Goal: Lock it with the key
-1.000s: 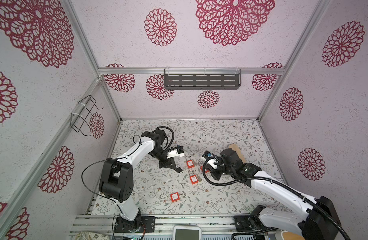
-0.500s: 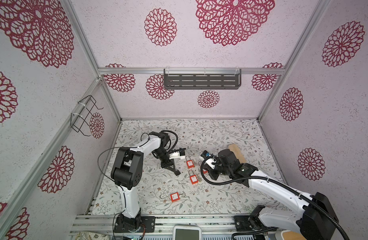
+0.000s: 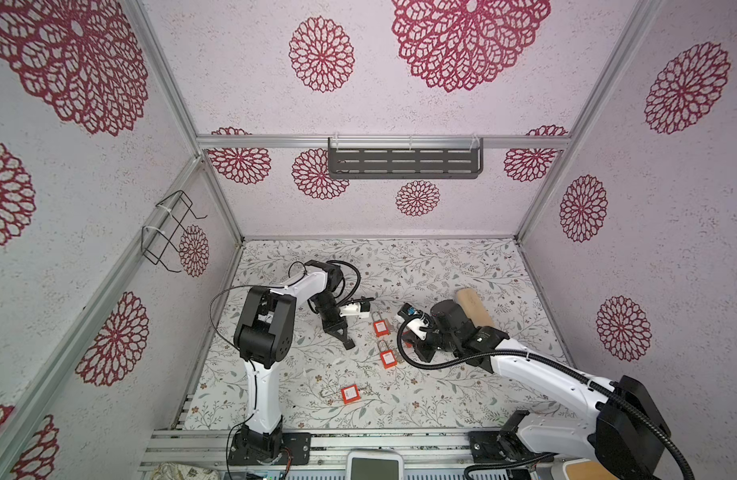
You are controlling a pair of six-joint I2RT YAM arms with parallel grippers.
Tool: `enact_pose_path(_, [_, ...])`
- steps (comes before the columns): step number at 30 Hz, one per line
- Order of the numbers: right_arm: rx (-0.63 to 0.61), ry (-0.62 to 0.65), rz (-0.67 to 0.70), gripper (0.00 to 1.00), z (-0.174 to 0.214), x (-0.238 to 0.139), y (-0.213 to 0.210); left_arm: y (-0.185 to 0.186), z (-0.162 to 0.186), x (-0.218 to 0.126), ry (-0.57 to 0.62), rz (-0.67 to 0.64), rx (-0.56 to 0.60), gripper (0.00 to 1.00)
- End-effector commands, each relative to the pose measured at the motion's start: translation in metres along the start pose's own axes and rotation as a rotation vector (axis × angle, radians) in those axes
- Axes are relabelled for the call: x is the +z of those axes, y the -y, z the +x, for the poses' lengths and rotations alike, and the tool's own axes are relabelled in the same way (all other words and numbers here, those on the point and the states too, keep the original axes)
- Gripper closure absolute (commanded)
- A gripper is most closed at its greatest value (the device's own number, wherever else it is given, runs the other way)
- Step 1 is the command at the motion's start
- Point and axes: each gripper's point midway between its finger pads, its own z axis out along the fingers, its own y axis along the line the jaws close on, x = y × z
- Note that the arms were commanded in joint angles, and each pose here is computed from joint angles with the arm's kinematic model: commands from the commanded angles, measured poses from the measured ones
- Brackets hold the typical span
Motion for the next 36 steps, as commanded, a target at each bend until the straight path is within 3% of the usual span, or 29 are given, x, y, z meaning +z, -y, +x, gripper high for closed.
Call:
enact_pose_path(1, [0.015, 0.022, -0.010, 1.00, -0.009, 0.003, -0.002, -0.003, -0.002, 0.000, -0.022, -0.015, -0.003, 1.00])
enact_pose_path(22, [0.057, -0.016, -0.051, 1.00, -0.013, 0.019, -0.010, -0.028, -0.020, 0.006, 0.002, -0.066, -0.003, 0.99])
enact_pose_path(36, [0.062, -0.043, -0.048, 1.00, -0.014, 0.026, -0.013, -0.039, -0.024, 0.009, 0.015, -0.070, -0.033, 0.93])
